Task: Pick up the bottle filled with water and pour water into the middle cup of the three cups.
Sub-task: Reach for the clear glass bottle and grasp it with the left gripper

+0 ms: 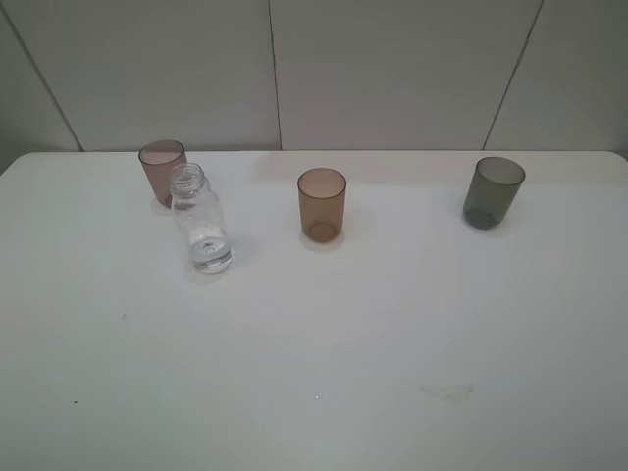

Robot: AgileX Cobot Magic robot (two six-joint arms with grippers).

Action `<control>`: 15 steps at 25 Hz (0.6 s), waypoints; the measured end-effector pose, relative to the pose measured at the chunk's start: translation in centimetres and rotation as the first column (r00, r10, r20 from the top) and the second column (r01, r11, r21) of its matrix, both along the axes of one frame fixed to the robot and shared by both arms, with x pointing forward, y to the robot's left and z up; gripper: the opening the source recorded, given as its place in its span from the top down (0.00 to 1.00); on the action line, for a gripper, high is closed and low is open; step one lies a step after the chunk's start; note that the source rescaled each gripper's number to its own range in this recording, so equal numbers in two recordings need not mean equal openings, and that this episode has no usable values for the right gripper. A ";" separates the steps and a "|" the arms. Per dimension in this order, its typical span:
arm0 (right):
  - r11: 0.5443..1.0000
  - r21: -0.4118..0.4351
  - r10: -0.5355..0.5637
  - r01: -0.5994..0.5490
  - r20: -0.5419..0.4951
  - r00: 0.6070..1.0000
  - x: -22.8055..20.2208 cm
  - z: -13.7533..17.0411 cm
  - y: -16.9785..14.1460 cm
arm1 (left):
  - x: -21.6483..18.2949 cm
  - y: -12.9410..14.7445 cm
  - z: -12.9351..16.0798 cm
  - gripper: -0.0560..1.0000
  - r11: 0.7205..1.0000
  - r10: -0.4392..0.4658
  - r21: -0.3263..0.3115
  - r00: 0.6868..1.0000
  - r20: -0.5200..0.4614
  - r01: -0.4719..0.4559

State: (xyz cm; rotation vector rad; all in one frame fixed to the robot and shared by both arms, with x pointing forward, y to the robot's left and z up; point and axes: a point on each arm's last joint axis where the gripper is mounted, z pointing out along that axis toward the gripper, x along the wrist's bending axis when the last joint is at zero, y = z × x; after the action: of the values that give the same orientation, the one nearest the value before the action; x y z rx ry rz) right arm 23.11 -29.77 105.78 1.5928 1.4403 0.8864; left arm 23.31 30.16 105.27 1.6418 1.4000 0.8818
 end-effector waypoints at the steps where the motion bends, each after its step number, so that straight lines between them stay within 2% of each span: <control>1: 1.000 0.000 0.000 0.000 0.000 1.000 0.0 0.0 0.0 | 0.0 0.0 0.0 0.03 1.000 0.000 0.000 1.000 0.000 0.000; 15: 1.000 0.000 0.000 0.000 0.000 1.000 0.0 0.0 0.0 | 0.4 -0.1 0.5 0.03 1.000 -0.011 0.001 1.000 -0.010 0.011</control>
State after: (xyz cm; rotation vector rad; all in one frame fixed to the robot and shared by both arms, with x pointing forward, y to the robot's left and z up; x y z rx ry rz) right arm 23.11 -29.77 105.78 1.5928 1.4403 0.8864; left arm 23.71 30.11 105.74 1.6561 1.3959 0.8691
